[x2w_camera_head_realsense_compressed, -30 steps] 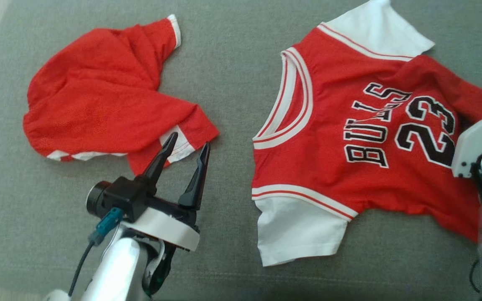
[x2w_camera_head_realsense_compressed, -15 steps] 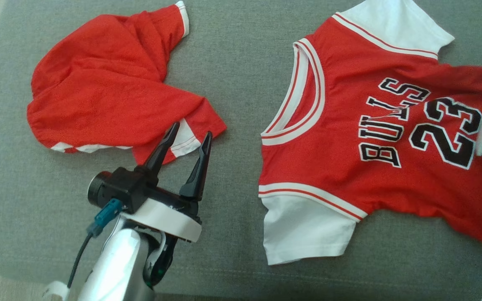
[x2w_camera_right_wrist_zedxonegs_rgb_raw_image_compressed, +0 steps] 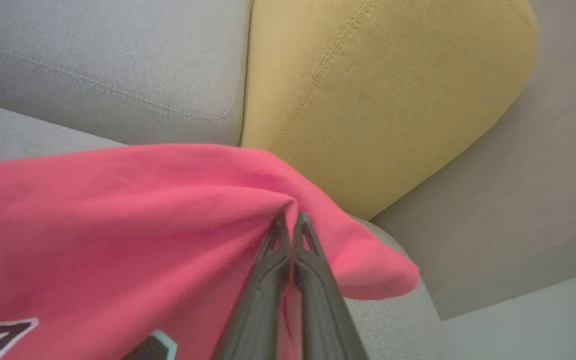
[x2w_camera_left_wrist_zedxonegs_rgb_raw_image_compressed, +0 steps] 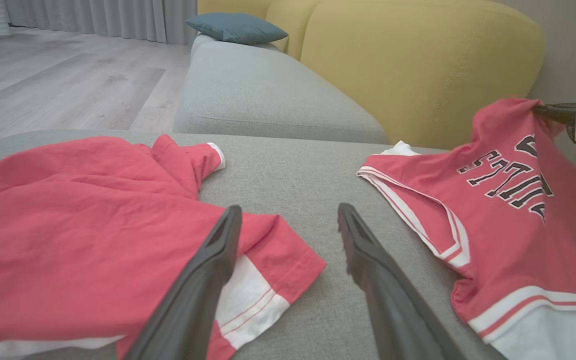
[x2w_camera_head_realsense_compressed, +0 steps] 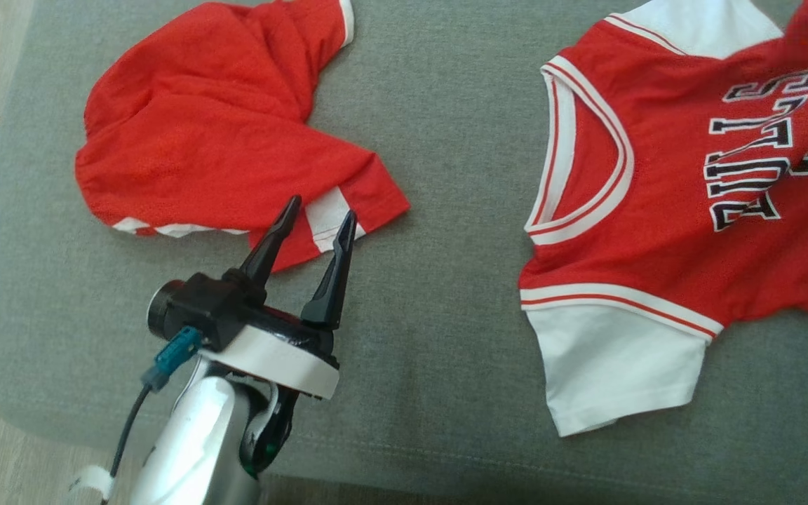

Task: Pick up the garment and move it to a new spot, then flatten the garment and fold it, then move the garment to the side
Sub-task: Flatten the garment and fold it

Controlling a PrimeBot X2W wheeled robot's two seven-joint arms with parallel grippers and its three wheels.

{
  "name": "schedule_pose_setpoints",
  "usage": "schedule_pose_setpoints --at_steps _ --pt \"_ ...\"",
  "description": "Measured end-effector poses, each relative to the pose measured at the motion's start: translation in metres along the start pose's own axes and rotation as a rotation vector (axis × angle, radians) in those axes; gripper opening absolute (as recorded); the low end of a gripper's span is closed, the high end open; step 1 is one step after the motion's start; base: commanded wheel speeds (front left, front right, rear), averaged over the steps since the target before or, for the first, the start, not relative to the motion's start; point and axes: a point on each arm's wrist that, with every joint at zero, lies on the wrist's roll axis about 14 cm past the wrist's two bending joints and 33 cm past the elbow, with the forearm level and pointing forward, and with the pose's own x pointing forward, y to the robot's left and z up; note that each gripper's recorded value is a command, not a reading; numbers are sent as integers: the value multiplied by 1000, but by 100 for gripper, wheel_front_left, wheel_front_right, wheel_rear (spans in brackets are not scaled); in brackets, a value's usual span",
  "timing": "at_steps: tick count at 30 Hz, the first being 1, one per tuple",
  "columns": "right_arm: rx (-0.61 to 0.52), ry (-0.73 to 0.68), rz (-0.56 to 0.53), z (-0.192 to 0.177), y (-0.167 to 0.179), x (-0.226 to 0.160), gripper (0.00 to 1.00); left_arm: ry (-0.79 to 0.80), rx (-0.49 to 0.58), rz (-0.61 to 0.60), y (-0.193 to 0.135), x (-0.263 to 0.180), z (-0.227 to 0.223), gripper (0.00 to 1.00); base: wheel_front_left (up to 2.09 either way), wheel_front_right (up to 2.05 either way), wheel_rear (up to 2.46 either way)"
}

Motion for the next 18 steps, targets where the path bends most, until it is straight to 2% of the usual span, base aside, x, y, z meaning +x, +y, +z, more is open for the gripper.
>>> schedule_pose_setpoints --at_steps 7,12,18 --pt "43 -14 14 -5 8 -4 100 -8 1 -2 -1 -1 3 100 0 0 0" --pt "151 -124 31 6 18 -25 100 -43 7 -28 -10 1 15 100 0 0 0" --pt "291 -261 68 9 35 -69 100 -100 2 -71 -27 -2 35 100 0 0 0"
